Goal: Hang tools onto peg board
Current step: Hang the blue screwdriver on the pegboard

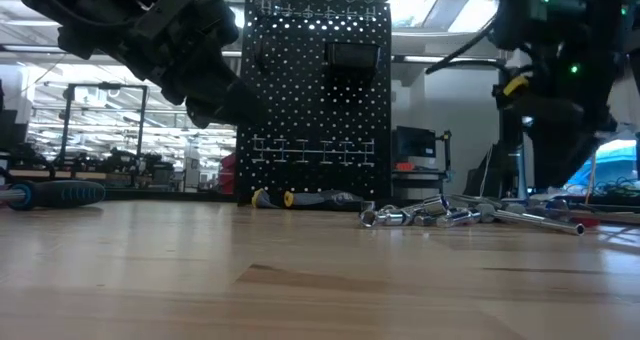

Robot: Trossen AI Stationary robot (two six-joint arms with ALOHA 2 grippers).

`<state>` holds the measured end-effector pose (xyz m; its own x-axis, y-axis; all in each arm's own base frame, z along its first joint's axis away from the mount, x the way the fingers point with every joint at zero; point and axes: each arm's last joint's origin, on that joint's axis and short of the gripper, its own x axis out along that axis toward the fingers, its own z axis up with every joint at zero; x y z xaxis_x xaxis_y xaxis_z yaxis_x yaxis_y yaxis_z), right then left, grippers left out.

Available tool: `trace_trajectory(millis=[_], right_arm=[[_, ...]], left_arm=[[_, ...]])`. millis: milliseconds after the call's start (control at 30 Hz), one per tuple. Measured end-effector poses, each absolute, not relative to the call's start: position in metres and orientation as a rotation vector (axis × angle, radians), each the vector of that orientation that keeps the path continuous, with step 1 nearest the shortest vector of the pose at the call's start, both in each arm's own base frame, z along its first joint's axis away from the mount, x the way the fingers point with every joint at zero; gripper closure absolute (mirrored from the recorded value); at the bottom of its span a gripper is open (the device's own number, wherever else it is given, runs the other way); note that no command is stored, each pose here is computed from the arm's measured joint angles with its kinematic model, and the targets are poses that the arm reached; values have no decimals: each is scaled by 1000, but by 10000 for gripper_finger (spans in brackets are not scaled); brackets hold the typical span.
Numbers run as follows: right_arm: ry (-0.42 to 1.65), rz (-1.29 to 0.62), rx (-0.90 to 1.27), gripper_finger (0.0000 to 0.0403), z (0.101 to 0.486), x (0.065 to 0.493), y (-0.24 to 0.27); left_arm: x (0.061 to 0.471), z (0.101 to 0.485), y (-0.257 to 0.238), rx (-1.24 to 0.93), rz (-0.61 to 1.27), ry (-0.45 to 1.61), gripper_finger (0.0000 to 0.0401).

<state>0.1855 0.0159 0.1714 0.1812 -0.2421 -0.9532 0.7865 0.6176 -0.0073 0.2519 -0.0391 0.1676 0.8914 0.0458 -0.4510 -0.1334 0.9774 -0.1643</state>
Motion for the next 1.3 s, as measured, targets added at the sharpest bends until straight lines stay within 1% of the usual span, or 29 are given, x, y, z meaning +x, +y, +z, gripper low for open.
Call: trace_trajectory(millis=[100,233,433,800,933,1200,1267,1300], right_arm=[[1154,-765,631,146,164,187,10],[1135,-792,661,146,159,186,1],[1136,-821,674,146,153,183,-7],[1094,-804,696,149,137,178,-7],[1075,-800,696,177,132,177,-7],[1057,-831,665,269,131,176,-8],[1049,-839,658,283,131,176,-8],[1047,-840,657,284,131,176,-8]], left_arm=[[252,168,-39,-193,93,461,233],[252,168,-39,-193,95,460,233],[252,168,-39,-193,95,461,233],[252,168,-39,-193,95,460,233],[252,168,-39,-193,95,461,233],[252,168,-39,-192,95,461,233],[252,168,-39,-192,95,461,233],[252,168,-39,-192,95,461,233]])
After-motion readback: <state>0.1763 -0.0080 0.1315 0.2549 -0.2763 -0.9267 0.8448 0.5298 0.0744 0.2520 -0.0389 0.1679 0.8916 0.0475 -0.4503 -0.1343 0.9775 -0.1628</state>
